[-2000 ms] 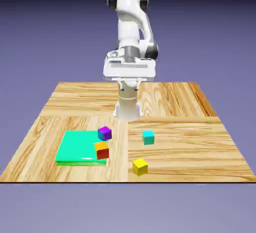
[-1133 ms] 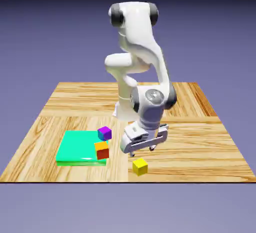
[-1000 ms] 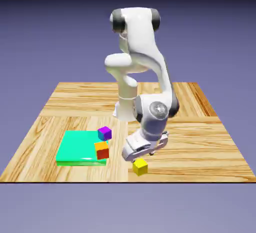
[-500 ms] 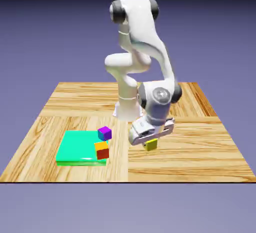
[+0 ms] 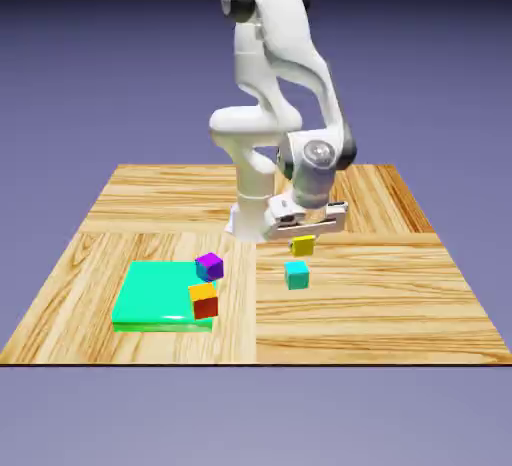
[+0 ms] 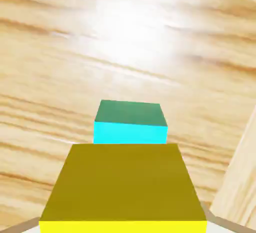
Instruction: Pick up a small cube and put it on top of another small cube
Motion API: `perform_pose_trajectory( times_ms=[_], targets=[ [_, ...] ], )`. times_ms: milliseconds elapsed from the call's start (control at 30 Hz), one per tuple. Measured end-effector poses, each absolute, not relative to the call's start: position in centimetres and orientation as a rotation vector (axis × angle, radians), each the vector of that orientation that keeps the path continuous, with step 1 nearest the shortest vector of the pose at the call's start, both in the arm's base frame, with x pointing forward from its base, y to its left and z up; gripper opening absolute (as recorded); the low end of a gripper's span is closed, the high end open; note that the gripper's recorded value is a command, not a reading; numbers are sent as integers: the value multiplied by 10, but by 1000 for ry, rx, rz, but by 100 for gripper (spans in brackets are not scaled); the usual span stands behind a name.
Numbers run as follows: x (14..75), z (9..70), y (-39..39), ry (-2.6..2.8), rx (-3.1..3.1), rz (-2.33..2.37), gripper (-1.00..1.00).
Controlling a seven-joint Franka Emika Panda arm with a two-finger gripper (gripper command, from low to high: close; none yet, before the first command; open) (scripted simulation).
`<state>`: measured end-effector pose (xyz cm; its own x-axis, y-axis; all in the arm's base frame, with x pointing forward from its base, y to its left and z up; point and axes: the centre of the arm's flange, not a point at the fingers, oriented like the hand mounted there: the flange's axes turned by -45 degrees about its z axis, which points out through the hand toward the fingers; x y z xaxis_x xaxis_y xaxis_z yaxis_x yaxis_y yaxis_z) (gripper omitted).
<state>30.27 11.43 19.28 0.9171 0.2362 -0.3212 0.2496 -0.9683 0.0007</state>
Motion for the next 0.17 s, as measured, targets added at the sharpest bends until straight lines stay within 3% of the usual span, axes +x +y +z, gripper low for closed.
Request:
perform_pose_trajectory(
  times_ms=[33,67,167],
  targets=[
    [299,182,114,385,3035,-501,-100],
    [296,172,113,385,3036,-501,100],
    [300,183,113,384,3035,-500,100]
  ],
)
